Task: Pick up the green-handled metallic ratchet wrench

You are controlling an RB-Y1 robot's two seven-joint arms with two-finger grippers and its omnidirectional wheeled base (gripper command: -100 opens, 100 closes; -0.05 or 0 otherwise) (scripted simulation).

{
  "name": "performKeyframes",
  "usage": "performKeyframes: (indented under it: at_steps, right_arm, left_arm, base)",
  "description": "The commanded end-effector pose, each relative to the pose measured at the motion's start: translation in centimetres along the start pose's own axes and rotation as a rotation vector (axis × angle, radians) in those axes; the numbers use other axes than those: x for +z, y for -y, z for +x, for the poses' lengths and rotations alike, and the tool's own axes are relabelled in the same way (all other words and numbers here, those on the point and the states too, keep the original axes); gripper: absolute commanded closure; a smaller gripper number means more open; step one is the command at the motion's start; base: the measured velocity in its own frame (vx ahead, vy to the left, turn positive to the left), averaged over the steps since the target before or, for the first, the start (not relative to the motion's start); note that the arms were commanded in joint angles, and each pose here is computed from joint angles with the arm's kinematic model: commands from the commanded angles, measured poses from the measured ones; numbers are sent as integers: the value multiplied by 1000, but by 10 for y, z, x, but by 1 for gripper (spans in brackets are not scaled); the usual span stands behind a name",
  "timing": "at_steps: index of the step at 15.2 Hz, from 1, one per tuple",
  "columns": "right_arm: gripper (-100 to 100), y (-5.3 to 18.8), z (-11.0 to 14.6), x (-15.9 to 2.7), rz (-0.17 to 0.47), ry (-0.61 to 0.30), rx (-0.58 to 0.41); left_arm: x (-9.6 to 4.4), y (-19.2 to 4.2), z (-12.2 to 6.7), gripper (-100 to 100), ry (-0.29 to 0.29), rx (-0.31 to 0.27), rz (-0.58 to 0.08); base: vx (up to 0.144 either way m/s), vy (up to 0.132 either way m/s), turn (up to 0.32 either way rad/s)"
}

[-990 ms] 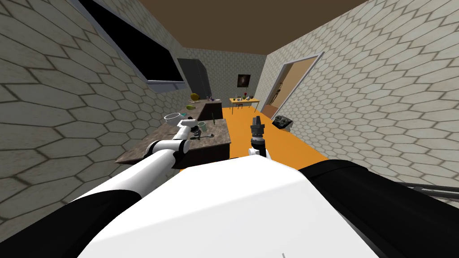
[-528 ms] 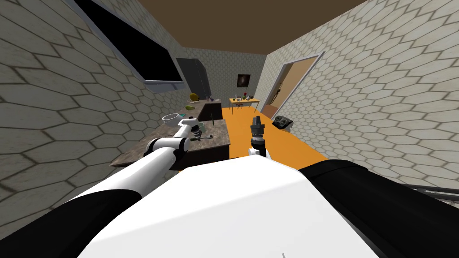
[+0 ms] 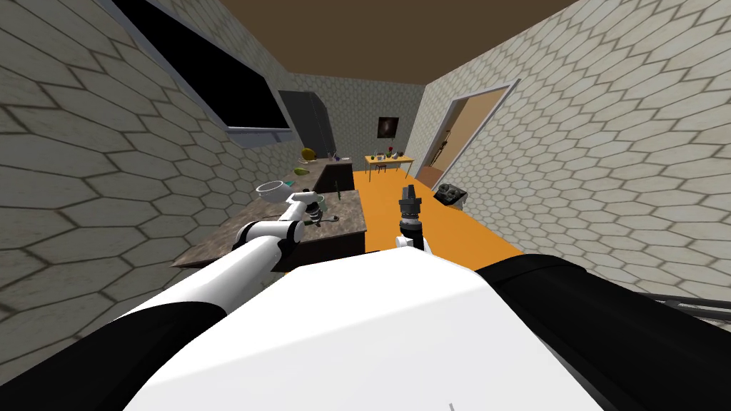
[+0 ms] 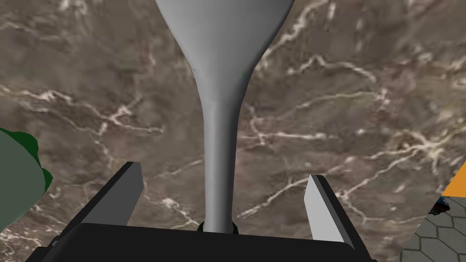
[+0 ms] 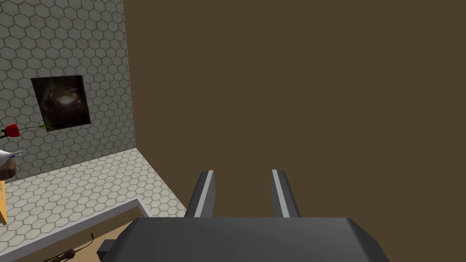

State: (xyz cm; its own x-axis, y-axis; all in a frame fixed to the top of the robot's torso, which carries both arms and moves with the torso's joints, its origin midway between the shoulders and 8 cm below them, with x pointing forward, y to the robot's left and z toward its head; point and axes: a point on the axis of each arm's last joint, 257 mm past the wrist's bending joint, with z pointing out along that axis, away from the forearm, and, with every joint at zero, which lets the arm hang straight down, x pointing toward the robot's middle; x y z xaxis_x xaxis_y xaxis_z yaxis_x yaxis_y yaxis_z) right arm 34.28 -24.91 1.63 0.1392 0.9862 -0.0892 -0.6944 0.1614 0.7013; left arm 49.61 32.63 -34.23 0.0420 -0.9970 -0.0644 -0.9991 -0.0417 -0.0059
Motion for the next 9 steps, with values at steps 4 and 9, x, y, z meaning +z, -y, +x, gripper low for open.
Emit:
performKeyframes:
  at_steps: [4, 9]
  right_arm:
    - [0, 0, 0, 0, 0, 0, 0]
    - [0, 0, 0, 0, 0, 0, 0]
  left_arm:
    - [0, 1, 0, 100, 0, 0, 2]
    - [-14, 4, -3, 100, 2, 1, 0]
  base:
    - [0, 0, 0]
    - [1, -1, 2]
